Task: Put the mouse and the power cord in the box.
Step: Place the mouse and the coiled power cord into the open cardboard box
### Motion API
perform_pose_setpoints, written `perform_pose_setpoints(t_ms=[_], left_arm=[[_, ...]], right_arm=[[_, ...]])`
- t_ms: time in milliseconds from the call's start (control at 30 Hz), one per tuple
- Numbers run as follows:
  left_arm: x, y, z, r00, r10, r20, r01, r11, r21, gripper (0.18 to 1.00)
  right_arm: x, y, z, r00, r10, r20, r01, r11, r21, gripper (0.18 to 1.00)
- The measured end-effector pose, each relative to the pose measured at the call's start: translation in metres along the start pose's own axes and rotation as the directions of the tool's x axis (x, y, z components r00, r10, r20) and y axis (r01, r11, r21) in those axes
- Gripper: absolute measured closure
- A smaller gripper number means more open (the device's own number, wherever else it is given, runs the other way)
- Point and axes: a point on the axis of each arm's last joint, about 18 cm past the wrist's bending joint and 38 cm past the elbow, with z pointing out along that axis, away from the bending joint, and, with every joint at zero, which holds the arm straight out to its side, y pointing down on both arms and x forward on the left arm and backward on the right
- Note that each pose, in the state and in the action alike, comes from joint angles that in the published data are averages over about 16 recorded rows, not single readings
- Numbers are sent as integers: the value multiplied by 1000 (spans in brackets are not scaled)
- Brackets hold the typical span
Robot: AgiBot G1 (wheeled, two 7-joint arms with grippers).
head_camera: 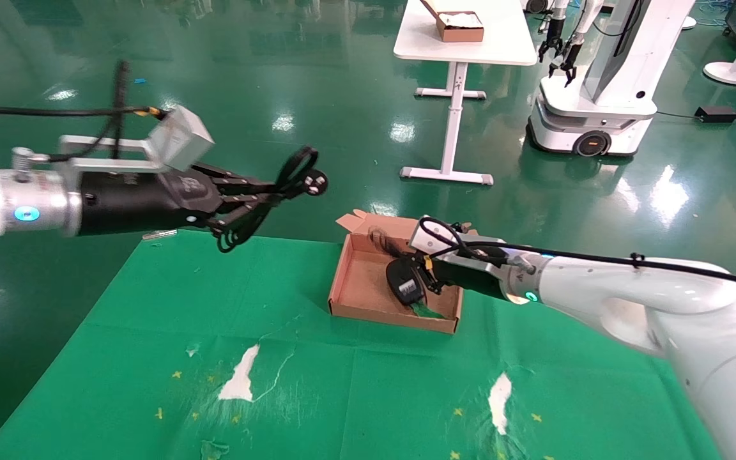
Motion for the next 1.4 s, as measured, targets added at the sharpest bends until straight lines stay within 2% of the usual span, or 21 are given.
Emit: perform_pose_setpoints(t_ms=[133, 333, 567, 767, 900, 1100, 1400], left_arm=[[9, -6, 29, 998, 60, -10, -60, 998, -10, 920], [29, -15, 79, 984, 173, -36, -173, 985, -5, 920], [63, -22, 123, 942, 327, -73, -327, 945, 21, 920], [92, -26, 145, 906, 413, -93, -411, 911, 37, 920], [105, -29, 156, 897, 434, -86, -432, 901, 43, 921], [113, -32, 165, 903, 424, -65, -422, 906, 45, 920], [113, -32, 166, 907, 418, -56, -416, 908, 44, 882]], right_arm=[[12, 7, -8, 1000, 2, -28, -2, 1000, -9, 917], [52, 18, -39, 995, -36, -92, 34, 999, -25, 836], [94, 25, -80, 985, -99, -138, 96, 995, -33, 703], [105, 25, -96, 983, -121, -139, 119, 993, -21, 555], [106, 25, -98, 983, -122, -136, 121, 992, -17, 450], [107, 25, -100, 983, -123, -138, 122, 992, -15, 327], [107, 24, -100, 983, -122, -138, 121, 992, -14, 222]])
